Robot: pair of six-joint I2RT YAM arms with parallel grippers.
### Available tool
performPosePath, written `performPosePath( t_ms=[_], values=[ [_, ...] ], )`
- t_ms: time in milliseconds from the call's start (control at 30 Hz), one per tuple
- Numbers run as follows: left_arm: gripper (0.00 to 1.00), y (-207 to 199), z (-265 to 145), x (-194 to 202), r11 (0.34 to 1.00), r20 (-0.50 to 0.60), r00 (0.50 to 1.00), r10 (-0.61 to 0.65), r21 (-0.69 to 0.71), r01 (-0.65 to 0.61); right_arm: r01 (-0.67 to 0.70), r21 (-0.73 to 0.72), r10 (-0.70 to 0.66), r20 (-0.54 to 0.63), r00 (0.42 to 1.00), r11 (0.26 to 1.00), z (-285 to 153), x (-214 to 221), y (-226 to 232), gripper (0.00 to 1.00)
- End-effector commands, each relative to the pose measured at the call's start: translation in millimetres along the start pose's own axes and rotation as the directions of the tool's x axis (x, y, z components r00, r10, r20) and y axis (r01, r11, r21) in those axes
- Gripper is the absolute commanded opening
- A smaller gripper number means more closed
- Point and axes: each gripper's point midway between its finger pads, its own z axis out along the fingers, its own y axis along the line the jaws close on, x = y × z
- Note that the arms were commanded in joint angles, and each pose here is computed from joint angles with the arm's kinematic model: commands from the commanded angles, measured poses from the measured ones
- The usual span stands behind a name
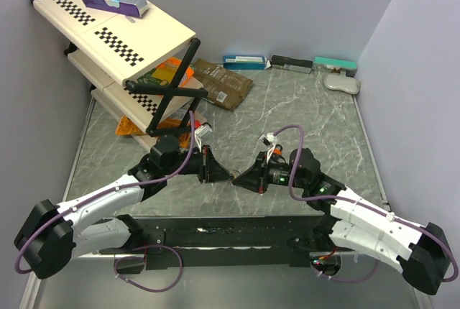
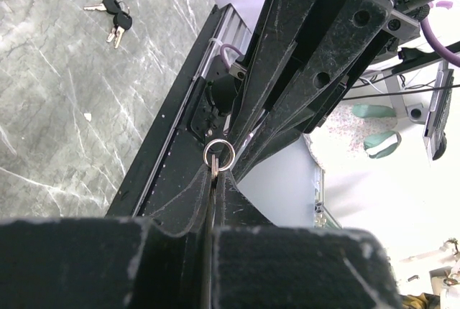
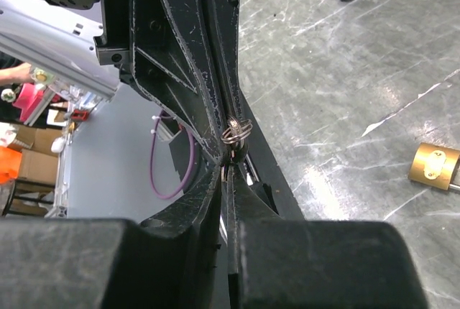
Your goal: Unlock with the key
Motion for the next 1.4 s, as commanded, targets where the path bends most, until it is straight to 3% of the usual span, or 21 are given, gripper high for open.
performPosePath(
  t_ms=[0,200,267,467,633,667,767,900,967,1067,1233,1367],
  values=[
    [0.01,-13.4,-2.6,-9.2,0.998,0.046,0.998,0.043,0.045,-0.045,0.013,-0.046,-0.012,0.02,1.0,0.999,4.3,-5.2,7.5,0.12],
    [0.01,-14.5,-2.7,-8.4,0.998,0.047,0.998,0.037,0.056,-0.04,0.015,-0.051,-0.013,0.038,0.999,0.999,4.7,-7.6,8.0,0.08],
    [0.01,-13.7,-3.0,-8.4,0.998,0.049,0.998,0.037,0.053,-0.04,0.016,-0.047,-0.014,0.04,0.999,0.999,4.9,-8.5,7.2,0.01],
    [0.01,-11.5,-2.0,-9.2,0.998,0.044,0.998,0.053,0.042,-0.055,-0.009,0.012,0.009,0.042,0.999,1.0,5.3,-7.4,-3.5,0.0],
    [0.24,-2.7,-2.5,-11.9,0.997,0.049,0.995,0.082,-0.013,-0.081,-0.042,0.107,0.04,0.022,0.999,0.993,3.8,-3.7,-19.4,0.0],
    [0.41,-1.0,-2.9,-12.6,0.997,0.053,0.995,0.08,-0.022,-0.079,-0.05,0.115,0.048,0.019,0.999,0.992,4.1,-2.8,-21.3,0.0],
    [0.65,3.4,-4.8,-14.9,0.995,0.062,0.994,0.091,-0.042,-0.088,-0.076,0.143,0.077,0.001,0.997,0.987,4.2,1.5,-27.3,0.0],
    [0.72,6.4,-7.3,-17.2,0.994,0.074,0.992,0.101,-0.054,-0.098,-0.096,0.165,0.1,-0.014,0.995,0.982,5.3,4.9,-32.9,0.0],
    [0.83,15.1,-7.6,-15.4,0.99,0.063,0.992,0.112,-0.093,-0.106,-0.107,0.173,0.112,-0.021,0.993,0.979,5.6,6.6,-35.4,0.0],
    [0.89,30.4,-11.2,-17.5,0.974,0.065,0.987,0.149,-0.179,-0.136,-0.121,0.19,0.13,-0.038,0.991,0.974,5.5,7.8,-37.7,0.0],
    [0.9,39.4,-16.4,-28.0,0.949,0.105,0.968,0.227,-0.246,-0.196,-0.113,0.21,0.13,-0.068,0.989,0.971,3.5,11.6,-42.2,0.0],
    [0.91,56.1,-17.3,-31.1,0.935,0.136,0.964,0.226,-0.31,-0.176,-0.083,0.355,0.138,-0.132,0.982,0.931,1.5,30.6,-76.4,0.0]
  ],
)
